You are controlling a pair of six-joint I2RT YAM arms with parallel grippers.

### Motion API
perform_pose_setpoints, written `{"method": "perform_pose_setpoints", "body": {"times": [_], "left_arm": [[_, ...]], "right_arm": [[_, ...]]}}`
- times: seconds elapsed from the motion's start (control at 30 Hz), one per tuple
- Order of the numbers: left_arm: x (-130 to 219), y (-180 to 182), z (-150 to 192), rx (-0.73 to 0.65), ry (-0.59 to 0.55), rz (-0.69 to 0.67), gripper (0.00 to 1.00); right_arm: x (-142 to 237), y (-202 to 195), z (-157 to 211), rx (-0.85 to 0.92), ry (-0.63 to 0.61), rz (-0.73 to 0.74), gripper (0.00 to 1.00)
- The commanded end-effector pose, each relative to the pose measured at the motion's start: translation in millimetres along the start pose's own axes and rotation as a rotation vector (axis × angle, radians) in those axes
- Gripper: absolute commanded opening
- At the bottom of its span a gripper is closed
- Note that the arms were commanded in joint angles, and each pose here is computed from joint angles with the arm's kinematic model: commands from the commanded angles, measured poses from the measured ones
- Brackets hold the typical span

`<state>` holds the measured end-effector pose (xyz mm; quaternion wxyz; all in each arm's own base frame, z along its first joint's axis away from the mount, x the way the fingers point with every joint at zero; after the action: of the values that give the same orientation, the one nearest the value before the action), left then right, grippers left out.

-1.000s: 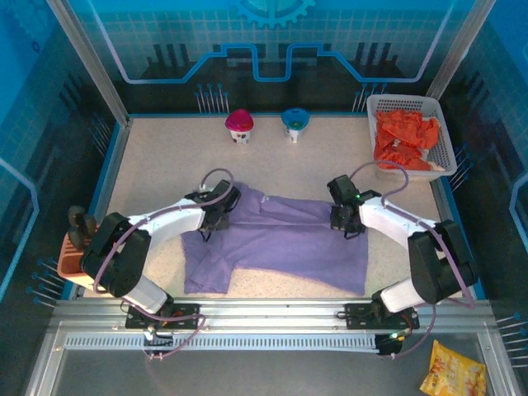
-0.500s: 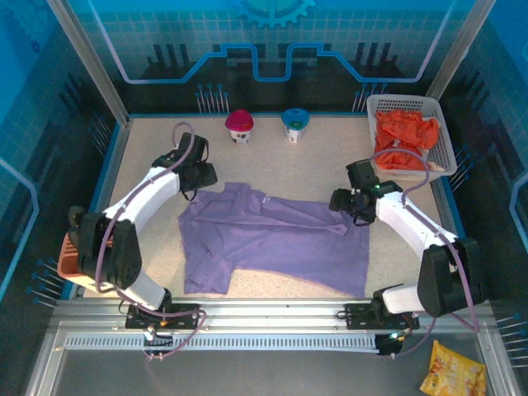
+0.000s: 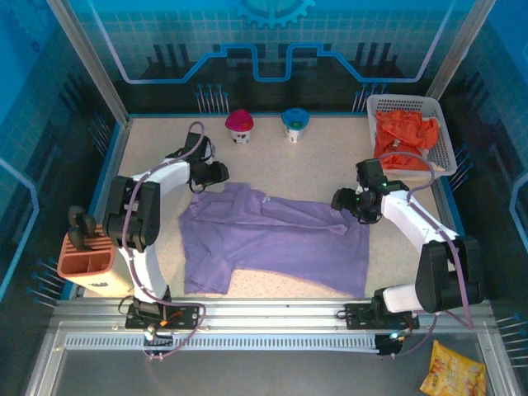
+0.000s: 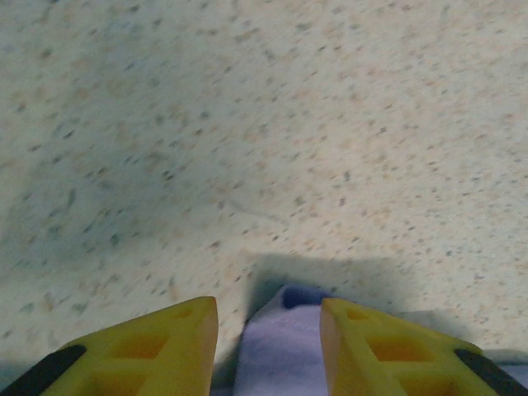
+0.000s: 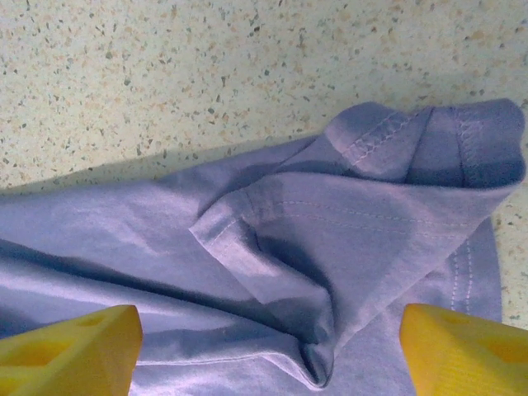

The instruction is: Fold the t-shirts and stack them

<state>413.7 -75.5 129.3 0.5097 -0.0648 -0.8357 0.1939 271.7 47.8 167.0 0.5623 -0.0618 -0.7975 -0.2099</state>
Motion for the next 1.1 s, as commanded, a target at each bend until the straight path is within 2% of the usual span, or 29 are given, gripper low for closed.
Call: {"method": "perform_pose_setpoints", "body": {"times": [0.0,0.37,0.47,0.63,0.73,0.87,1.07], "left_arm": [[-18.8,-1.5,3.1,-0.038,0.007,0.083,0.37],[-34.5,1.3,25.4,-0.019,0.084,0.061,0.35],[-38.0,-3.2,30.9,-0.016,0.1,0.062,0.33],[-46.1,-11.1,35.7,-0.037,0.122,0.015,0.21],[-45.0,-10.3,33.7,-0.025,0.116,-0.009,0.1],[-33.9,-12.4,26.6,-0.028,0.078,-0.04,0.01],[-9.8,-18.8,18.3,-0.04,0.033,-0.052,0.0]], "right_arm": [[-1.6,-3.4,1.6,-0.005,0.02,-0.018,0.82],[5.7,-8.1,8.3,-0.022,0.044,-0.008,0.82],[1.0,-12.0,20.9,-0.03,0.086,0.003,0.79],[-11.1,-12.6,26.4,-0.022,0.101,0.032,0.71],[-12.1,-8.4,18.4,-0.008,0.058,0.059,0.63],[-10.4,13.1,4.9,0.07,-0.002,0.096,0.53],[-31.1,32.9,-3.7,0.176,0.012,0.167,0.5]]}}
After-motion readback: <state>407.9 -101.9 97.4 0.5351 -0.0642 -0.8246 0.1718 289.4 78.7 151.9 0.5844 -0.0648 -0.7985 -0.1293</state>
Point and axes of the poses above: each hand's point on the last joint's axis, 136 mm out from that joint toward the fingers, its own x axis back along the fingers, its own y axis along the line the jaws close on, z = x × y, the point moved 9 cm from there along x, back along the fingers, and after that the axes turned 2 degrees about -x, right-handed, at the moved point
